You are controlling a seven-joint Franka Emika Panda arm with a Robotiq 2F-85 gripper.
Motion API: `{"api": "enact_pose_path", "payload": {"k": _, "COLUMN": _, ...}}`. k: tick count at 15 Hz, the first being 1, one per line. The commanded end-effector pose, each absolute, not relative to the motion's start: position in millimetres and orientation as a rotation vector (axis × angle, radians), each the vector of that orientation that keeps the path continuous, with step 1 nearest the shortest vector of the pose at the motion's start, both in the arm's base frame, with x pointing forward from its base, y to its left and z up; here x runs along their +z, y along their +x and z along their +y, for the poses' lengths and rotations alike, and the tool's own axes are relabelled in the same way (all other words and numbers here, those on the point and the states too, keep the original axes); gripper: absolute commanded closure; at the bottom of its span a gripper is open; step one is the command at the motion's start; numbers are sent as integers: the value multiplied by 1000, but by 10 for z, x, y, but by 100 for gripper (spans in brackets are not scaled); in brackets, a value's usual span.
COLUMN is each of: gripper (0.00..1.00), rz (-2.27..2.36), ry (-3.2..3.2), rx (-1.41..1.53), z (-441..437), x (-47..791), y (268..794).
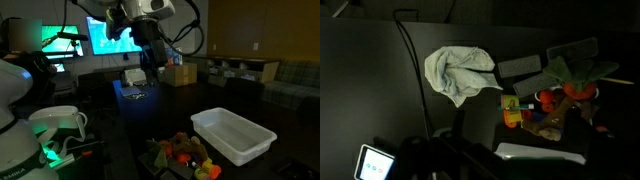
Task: Pick up the towel and push the objects in front of the white container to the left then place the towel in the container.
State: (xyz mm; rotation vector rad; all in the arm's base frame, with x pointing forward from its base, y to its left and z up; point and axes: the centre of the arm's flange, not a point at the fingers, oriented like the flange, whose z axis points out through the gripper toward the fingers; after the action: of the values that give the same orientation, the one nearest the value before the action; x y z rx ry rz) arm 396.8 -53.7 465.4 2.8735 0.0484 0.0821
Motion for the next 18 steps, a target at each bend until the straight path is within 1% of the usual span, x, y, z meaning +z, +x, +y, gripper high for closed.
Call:
{"api": "enact_pose_path", "payload": {"k": 1, "gripper": 0, "rz": 26, "ry": 2842, "rx": 203, "z": -873, "x": 4213, "y": 4405}}
{"api": "enact_pose_path", "payload": {"k": 4, "gripper": 0, "rz": 55, "ry": 2797, "rx": 342, "z": -1163, "x": 3803, "y": 4607}}
{"api": "enact_pose_path", "payload": {"k": 7, "gripper": 0, "rz": 64, "ry": 2779, "rx": 395, "z": -1475, "x": 3350, "y": 4759}}
{"api": "enact_pose_path", "payload": {"k": 13, "gripper": 0, "rz": -41, "ry": 2835, "rx": 264, "z": -2140, "x": 2449, "y": 4826}}
{"api": "enact_pose_path", "payload": {"k": 18, "gripper": 0, "rz": -222, "ry": 2893, "rx": 139, "z": -2520, "x": 1737, "y": 4967}}
